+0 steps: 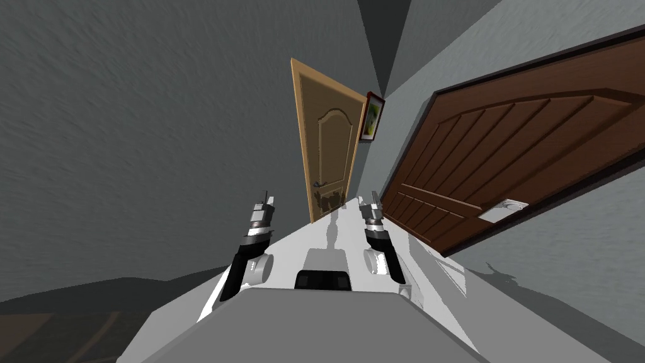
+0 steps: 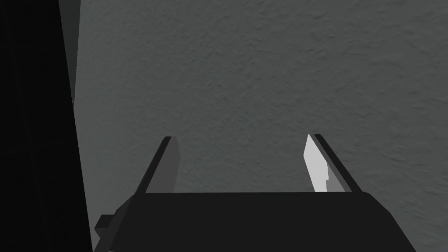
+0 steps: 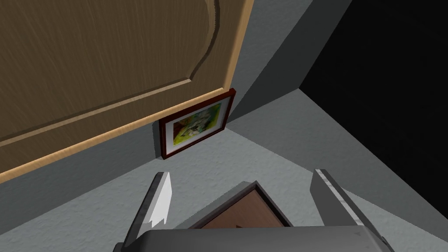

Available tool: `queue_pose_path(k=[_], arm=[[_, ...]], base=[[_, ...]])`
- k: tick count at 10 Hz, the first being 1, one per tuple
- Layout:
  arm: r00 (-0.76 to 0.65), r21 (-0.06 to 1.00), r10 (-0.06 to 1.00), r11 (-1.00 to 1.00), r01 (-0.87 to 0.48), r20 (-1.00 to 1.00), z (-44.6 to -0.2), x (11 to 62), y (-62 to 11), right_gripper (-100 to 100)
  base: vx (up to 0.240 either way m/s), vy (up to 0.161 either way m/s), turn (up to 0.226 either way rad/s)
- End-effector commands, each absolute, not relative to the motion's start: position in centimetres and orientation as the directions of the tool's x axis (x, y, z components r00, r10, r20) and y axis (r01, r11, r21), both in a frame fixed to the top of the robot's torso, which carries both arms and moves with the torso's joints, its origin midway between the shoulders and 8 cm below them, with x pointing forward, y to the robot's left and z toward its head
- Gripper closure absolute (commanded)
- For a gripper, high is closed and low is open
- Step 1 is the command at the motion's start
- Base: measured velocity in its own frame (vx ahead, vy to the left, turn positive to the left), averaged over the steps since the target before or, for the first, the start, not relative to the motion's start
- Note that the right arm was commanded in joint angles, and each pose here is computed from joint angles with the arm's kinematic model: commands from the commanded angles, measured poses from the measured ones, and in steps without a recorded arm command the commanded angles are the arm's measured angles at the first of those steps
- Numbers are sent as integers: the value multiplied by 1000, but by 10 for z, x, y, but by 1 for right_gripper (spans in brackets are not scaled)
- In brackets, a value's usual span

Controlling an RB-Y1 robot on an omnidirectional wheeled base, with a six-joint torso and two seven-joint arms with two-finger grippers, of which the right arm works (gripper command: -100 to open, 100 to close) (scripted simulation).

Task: Pull the door open

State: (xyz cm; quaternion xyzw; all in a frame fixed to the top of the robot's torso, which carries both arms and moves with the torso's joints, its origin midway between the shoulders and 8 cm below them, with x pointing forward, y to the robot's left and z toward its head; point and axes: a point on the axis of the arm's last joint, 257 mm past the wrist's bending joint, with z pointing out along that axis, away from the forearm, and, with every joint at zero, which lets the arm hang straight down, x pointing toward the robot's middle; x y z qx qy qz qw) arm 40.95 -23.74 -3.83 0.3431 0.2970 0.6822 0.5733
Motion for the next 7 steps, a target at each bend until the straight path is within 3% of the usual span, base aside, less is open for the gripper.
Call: queue_pose_path(k=[1, 7], arm=[[-128, 806, 984, -174, -566, 123, -48, 418, -231, -100], [-164, 840, 980, -186, -510, 117, -86, 437, -219, -100]], base=[[75, 30, 58], [58, 18, 38]])
